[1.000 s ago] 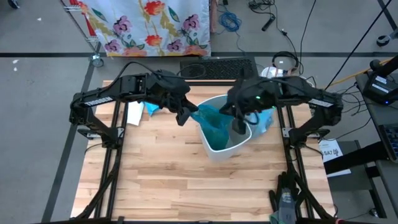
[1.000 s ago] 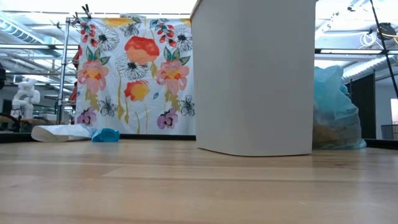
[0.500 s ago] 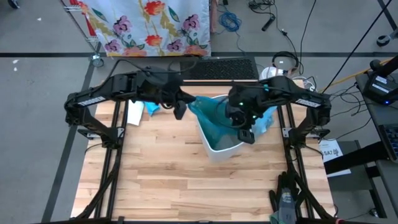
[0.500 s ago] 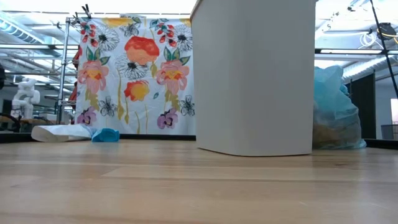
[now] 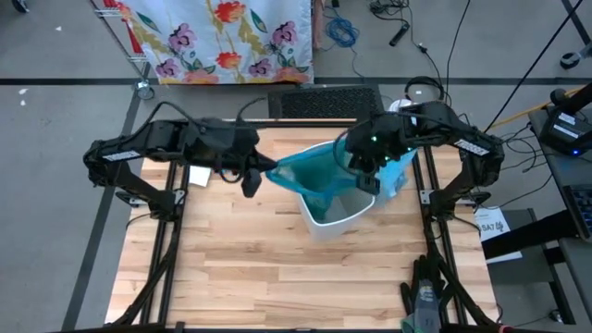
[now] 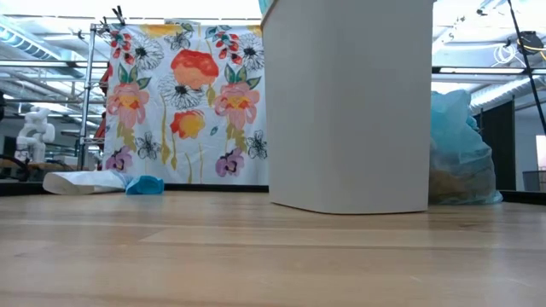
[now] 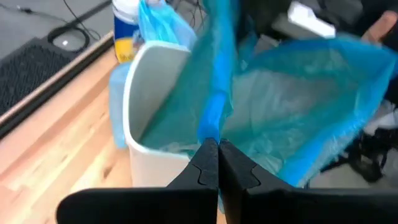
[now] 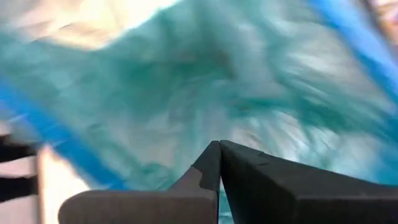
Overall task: Place trash/remove bag and relplace
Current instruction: Put the blue trash bag into the trash bin
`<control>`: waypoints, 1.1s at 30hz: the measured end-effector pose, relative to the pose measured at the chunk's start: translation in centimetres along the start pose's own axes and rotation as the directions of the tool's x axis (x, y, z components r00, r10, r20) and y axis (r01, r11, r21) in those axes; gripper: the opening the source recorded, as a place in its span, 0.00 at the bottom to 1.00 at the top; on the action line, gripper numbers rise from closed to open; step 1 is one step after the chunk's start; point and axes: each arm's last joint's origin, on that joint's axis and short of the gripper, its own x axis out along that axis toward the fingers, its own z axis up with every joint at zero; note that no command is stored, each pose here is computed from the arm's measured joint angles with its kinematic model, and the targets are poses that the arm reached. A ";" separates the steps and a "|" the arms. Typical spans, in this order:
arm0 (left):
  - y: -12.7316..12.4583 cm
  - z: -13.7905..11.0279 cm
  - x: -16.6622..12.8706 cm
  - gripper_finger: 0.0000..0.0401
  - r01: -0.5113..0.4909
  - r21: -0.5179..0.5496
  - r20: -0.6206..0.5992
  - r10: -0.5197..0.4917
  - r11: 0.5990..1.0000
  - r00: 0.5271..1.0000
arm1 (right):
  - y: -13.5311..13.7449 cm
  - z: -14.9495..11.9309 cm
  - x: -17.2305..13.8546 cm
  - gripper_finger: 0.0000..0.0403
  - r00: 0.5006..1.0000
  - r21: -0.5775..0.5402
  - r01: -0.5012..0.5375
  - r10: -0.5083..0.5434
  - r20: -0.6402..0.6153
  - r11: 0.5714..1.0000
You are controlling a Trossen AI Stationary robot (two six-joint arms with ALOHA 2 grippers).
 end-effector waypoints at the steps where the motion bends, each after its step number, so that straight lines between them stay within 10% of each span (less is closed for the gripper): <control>1: -0.3 -0.3 0.0 0.00 0.001 0.005 -0.014 -0.001 1.000 1.000 | -0.4 0.1 0.0 0.00 0.999 -0.003 0.035 -0.035 0.008 0.999; 14: -2.7 -2.4 2.7 0.00 -0.066 -0.015 -0.114 0.064 0.998 0.991 | -5.1 4.3 -0.9 0.00 0.918 -0.035 0.091 -0.071 0.390 0.995; 24: -3.9 -3.7 6.7 0.00 -0.327 -0.050 -0.020 0.326 0.944 0.945 | -5.0 3.6 0.3 0.00 0.966 -0.053 0.029 -0.014 0.257 0.998; 33: -5.3 -4.7 7.9 0.00 -0.340 -0.184 0.002 0.346 0.922 0.938 | -3.9 1.0 -4.1 0.00 0.943 -0.049 0.009 0.008 0.333 0.999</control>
